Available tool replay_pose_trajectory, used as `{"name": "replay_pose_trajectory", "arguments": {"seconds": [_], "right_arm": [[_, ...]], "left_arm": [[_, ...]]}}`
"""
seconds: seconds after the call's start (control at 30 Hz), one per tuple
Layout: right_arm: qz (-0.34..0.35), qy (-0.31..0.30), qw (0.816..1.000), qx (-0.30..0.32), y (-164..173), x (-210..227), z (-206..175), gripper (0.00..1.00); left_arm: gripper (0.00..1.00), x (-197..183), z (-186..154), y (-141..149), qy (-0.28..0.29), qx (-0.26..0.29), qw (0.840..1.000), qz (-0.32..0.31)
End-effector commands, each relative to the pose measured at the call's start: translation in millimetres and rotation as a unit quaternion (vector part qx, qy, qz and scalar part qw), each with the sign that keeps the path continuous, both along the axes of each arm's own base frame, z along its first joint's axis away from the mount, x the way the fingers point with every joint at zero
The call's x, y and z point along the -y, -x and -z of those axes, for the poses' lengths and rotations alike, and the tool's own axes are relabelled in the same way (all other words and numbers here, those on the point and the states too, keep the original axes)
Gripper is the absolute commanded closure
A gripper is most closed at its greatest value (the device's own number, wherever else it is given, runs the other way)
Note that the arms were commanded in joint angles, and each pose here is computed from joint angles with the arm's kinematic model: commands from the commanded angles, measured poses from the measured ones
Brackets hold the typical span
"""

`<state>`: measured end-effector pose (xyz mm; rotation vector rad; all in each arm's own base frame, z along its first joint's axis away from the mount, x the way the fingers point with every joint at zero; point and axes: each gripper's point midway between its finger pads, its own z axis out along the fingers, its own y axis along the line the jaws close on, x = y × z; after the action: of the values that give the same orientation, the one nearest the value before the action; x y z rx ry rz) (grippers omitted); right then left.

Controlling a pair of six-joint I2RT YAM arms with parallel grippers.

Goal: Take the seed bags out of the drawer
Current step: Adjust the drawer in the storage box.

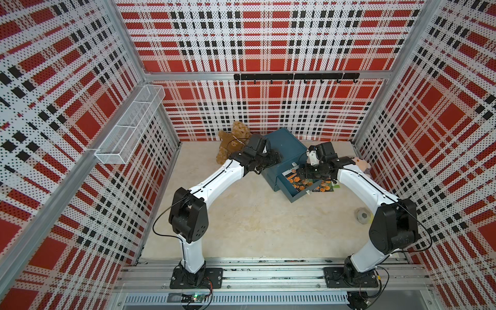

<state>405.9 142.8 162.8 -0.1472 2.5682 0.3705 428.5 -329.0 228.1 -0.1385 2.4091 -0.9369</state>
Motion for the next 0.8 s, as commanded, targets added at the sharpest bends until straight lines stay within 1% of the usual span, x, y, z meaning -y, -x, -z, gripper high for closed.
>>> {"name": "replay_pose_trajectory", "arguments": {"seconds": [0.0,0.1,0.33,0.5,0.77], "right_arm": [[-0.008,0.029,0.999,0.020,-8,1,3,0.16],[-0.016,0.051,0.998,0.026,-8,1,9,0.14],[-0.026,0.111,0.993,0.028,-5,4,30,0.13],[-0.027,0.116,0.993,0.028,-4,1,42,0.12],[-0.041,0.108,0.993,0.016,-6,-15,57,0.14]], "left_arm": [[0.21,12,13,1,-0.003,-0.014,1.000,0.013],[0.21,12,25,1,-0.009,-0.024,1.000,0.016],[0.22,5,49,2,-0.025,-0.044,0.999,0.014],[0.24,-2,60,2,-0.032,-0.053,0.998,0.011],[0.24,-8,64,-1,-0.034,-0.057,0.998,0.007]]}}
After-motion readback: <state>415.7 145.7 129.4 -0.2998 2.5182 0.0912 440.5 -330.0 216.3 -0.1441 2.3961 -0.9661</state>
